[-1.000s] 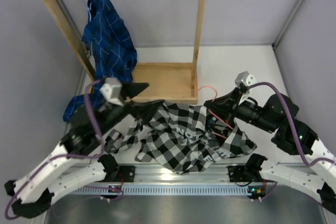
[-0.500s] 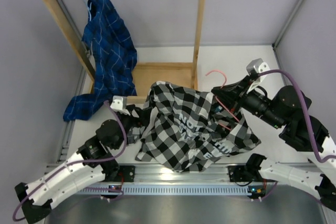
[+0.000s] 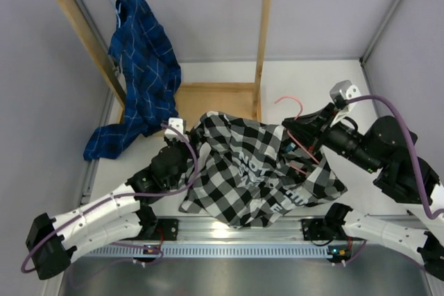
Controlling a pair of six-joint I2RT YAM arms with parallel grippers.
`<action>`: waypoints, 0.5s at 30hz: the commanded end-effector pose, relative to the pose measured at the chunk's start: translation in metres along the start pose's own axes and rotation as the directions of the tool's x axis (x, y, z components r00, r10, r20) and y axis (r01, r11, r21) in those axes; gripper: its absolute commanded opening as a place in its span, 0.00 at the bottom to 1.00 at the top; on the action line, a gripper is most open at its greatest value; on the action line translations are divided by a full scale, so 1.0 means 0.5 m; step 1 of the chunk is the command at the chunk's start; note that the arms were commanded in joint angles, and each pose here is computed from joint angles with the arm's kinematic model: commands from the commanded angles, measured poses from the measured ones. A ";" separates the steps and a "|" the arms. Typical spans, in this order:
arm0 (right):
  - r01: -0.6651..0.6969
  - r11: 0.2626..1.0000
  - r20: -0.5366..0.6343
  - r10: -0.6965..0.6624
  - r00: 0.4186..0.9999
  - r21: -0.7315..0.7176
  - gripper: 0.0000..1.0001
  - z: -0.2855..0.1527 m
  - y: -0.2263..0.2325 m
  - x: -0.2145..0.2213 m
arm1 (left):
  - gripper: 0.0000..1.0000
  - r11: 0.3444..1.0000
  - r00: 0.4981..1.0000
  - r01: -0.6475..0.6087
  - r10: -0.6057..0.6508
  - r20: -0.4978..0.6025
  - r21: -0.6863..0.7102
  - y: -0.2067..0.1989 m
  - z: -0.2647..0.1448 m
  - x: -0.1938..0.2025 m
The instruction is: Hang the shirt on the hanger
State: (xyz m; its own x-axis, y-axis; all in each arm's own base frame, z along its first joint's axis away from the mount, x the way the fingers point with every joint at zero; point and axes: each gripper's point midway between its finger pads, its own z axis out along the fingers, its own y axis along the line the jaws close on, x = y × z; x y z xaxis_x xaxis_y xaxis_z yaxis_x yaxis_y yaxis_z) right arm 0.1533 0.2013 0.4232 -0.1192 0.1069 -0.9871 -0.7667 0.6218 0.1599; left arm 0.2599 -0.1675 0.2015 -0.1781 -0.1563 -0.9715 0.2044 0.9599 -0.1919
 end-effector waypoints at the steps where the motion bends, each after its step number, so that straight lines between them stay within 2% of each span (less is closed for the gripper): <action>1: -0.007 1.000 0.111 0.004 0.994 0.028 0.00 -0.037 -0.005 -0.070 | 0.00 0.988 0.988 0.115 -0.103 0.114 -0.100 0.022 0.007 -0.074; 3: -0.007 0.998 0.133 -0.002 0.991 0.068 0.00 -0.056 -0.020 -0.080 | 0.00 0.964 0.986 0.145 -0.124 0.109 -0.222 0.063 0.005 -0.063; 4: -0.008 0.992 0.133 -0.009 0.991 0.125 0.00 -0.065 -0.040 -0.080 | 0.00 0.923 0.971 0.222 -0.181 0.154 -0.314 0.095 0.001 -0.074; 5: -0.005 0.989 0.139 -0.015 0.990 0.148 0.00 -0.074 -0.049 -0.083 | 0.00 0.904 0.981 0.188 -0.157 0.111 -0.383 0.122 -0.007 -0.047; 8: 0.004 0.973 0.165 -0.044 0.985 0.232 0.00 -0.121 -0.079 -0.101 | 0.00 0.865 0.976 0.216 -0.191 0.101 -0.453 0.158 -0.011 -0.013; 11: 0.005 0.970 0.180 -0.050 0.982 0.244 0.00 -0.153 -0.084 -0.108 | 0.00 0.872 0.970 0.242 -0.226 0.087 -0.426 0.161 -0.012 0.014; 15: 0.009 0.974 0.151 -0.044 0.988 0.225 0.00 -0.144 -0.078 -0.095 | 0.00 0.904 0.958 0.285 -0.271 0.090 -0.317 0.123 -0.005 -0.002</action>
State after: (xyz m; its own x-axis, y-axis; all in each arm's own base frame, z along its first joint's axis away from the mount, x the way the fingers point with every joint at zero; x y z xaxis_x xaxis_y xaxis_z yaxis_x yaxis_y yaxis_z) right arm 0.1462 0.1334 0.4331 -0.0586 0.1309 -0.9897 -0.6324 0.7622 0.1383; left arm 0.2704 -0.1112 0.1908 -0.1522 -0.4003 -0.9036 -0.1688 0.9114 -0.3753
